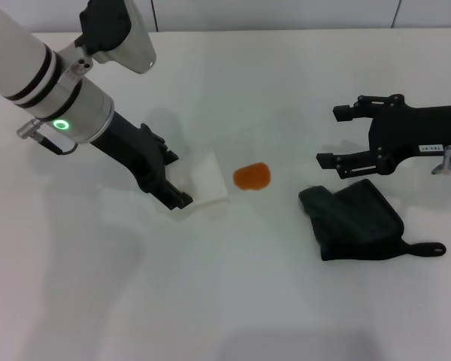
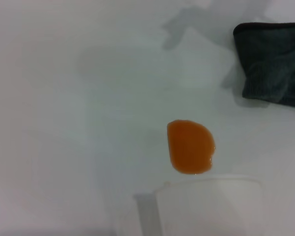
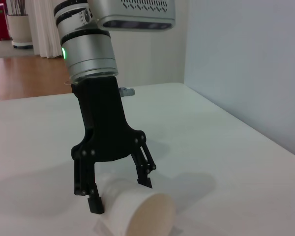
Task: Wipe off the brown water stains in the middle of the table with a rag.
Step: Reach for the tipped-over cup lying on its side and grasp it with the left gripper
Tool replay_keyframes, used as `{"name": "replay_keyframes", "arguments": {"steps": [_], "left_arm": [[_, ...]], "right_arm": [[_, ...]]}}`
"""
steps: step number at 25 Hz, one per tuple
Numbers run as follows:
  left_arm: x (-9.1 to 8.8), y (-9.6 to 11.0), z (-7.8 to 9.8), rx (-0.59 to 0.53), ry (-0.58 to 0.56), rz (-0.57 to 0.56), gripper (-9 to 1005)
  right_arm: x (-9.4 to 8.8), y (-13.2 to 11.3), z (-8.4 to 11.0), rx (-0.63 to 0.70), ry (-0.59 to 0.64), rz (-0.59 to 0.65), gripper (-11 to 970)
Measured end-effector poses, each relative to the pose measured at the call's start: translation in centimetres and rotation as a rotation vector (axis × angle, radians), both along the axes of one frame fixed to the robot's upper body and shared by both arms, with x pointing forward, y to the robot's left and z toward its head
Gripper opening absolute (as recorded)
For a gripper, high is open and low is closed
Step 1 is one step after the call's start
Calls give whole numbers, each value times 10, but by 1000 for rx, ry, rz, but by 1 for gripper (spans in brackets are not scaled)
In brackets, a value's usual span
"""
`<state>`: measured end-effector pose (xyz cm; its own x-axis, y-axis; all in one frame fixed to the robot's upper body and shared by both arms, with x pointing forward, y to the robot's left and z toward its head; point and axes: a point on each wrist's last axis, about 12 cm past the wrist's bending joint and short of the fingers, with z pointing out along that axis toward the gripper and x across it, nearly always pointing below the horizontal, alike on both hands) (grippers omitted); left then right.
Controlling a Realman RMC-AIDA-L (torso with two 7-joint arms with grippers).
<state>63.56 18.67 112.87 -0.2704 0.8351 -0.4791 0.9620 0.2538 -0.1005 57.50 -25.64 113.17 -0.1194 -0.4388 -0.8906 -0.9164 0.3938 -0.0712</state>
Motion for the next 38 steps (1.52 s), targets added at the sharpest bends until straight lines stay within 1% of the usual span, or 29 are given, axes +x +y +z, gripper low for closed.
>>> {"name": "replay_keyframes", "arguments": {"steps": [13, 24, 38], "left_arm": [[0, 3, -3, 1, -4, 15, 836], [-1, 2, -6, -7, -8, 19, 833], [1, 1, -5, -13, -24, 26, 828]], "right_arm": [[0, 0, 0, -1, -1, -1, 869], [-1, -1, 0, 0, 0, -2, 870], [0, 0, 0, 0, 1, -1, 869]]}}
